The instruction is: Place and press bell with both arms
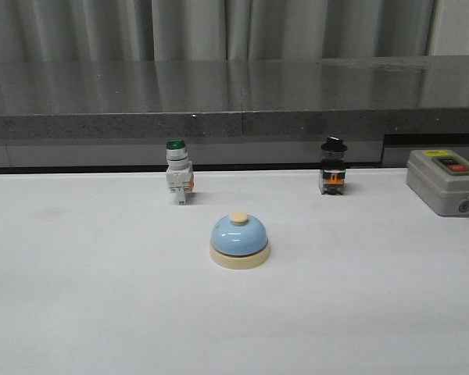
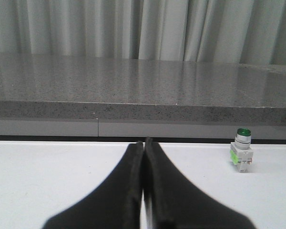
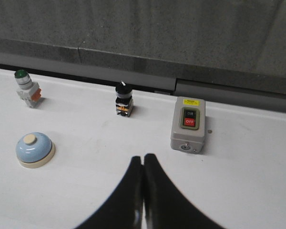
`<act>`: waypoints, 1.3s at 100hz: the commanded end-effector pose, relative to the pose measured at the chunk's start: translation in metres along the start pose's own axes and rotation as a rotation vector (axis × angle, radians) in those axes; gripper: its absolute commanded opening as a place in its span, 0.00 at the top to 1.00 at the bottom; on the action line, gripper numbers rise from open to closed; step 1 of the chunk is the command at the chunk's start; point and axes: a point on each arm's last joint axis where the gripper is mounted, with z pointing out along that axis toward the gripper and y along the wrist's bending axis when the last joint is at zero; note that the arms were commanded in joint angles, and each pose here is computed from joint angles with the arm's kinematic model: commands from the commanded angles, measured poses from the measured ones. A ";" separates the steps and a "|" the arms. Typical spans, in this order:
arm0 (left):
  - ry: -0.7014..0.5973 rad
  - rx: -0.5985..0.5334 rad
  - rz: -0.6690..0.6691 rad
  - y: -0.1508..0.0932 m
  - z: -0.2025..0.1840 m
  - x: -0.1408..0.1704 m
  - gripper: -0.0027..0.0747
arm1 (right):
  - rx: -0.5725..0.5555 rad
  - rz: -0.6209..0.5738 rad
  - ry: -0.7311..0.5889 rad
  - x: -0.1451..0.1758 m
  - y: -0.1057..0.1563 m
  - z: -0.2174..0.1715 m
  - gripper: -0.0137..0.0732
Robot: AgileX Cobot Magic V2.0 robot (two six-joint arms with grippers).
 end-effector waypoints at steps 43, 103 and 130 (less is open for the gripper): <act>-0.062 0.007 -0.012 0.001 -0.001 0.006 0.99 | 0.015 -0.010 -0.154 -0.006 -0.001 -0.024 0.91; -0.062 0.007 -0.012 0.001 -0.001 0.006 0.99 | 0.058 -0.008 -0.221 0.014 -0.003 -0.025 0.91; -0.062 0.007 -0.012 0.001 -0.001 0.006 0.99 | 0.126 0.004 -0.338 0.065 -0.005 -0.020 0.91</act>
